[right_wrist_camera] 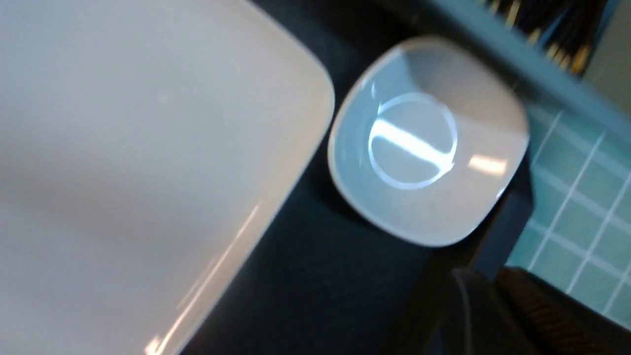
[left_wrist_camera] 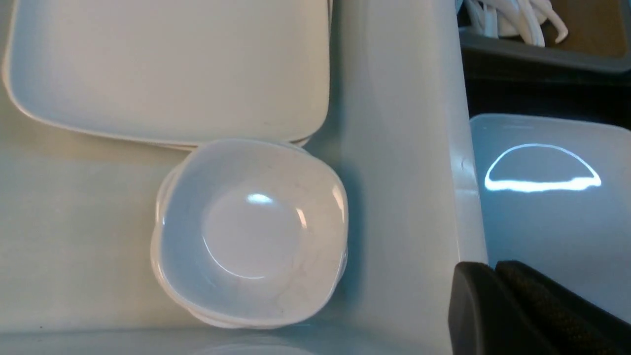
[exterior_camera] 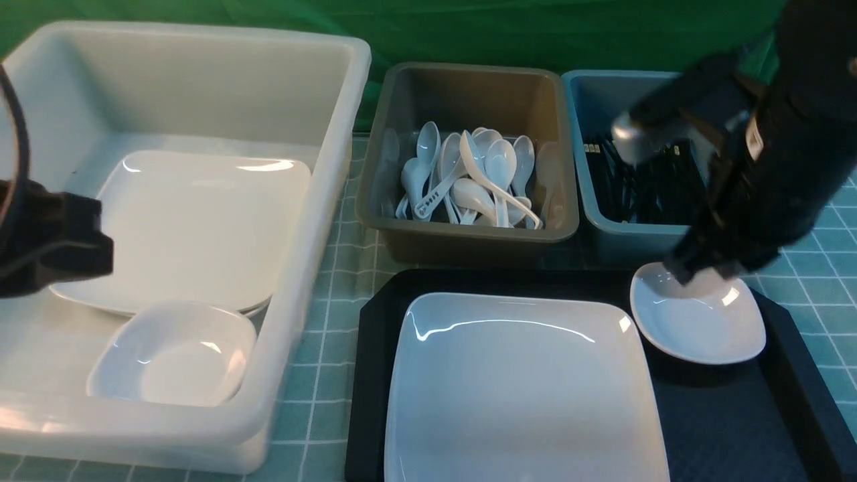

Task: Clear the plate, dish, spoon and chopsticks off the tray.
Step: Use the right arm to grab a small plate from the dinner plate

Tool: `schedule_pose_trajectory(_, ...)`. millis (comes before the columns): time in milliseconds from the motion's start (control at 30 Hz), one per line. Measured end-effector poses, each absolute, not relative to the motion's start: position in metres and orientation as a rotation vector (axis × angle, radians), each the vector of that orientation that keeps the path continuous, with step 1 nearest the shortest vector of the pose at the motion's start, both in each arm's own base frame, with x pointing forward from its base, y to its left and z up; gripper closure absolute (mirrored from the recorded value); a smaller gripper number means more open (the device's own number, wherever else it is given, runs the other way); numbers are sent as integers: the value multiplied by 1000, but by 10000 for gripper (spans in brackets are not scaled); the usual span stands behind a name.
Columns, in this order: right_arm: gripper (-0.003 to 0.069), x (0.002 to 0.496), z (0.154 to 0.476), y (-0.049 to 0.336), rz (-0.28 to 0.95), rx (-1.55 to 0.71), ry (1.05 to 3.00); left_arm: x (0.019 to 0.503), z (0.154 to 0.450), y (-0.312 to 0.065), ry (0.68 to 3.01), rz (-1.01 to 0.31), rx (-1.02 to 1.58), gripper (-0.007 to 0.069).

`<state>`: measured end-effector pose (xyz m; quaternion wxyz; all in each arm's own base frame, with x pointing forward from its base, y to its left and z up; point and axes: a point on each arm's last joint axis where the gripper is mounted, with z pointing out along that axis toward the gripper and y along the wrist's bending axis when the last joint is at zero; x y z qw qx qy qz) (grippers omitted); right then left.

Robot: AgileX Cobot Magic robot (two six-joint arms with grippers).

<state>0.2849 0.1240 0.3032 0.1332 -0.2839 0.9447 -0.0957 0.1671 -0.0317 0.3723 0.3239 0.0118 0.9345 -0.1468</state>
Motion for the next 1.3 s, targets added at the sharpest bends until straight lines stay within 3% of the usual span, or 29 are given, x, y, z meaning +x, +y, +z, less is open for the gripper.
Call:
schedule_pose_trajectory(100,314,286,249,105,-211,-785,2735,175,367,-33,2480,-388,32,613)
schedule_pose_trajectory(267,176,285,219,97,-166,-771,2671,177,366,-33,2479,-384,29,613)
schedule_pose_trajectory(633,155,300,168,98,-215,-869,2718,178,366,-33,2477,-384,29,613)
schedule_pose_trajectory(700,160,302,165,98,-224,-882,2717,178,366,-33,2476,-384,29,613)
schedule_pose_trajectory(800,235,305,160,99,-233,-905,2701,178,366,-33,2476,-383,29,613)
schedule_pose_trajectory(867,377,306,160,100,-236,-923,2675,178,366,-33,2476,-383,30,613)
schedule_pose_trajectory(967,497,308,166,102,-240,-941,2632,178,366,-33,2477,-383,30,613)
schedule_pose_trajectory(1167,548,294,187,101,-268,-939,2653,178,366,-33,2477,-383,30,613)
schedule_pose_trajectory(1300,596,272,229,111,-193,-875,2577,178,366,-33,2470,-382,29,613)
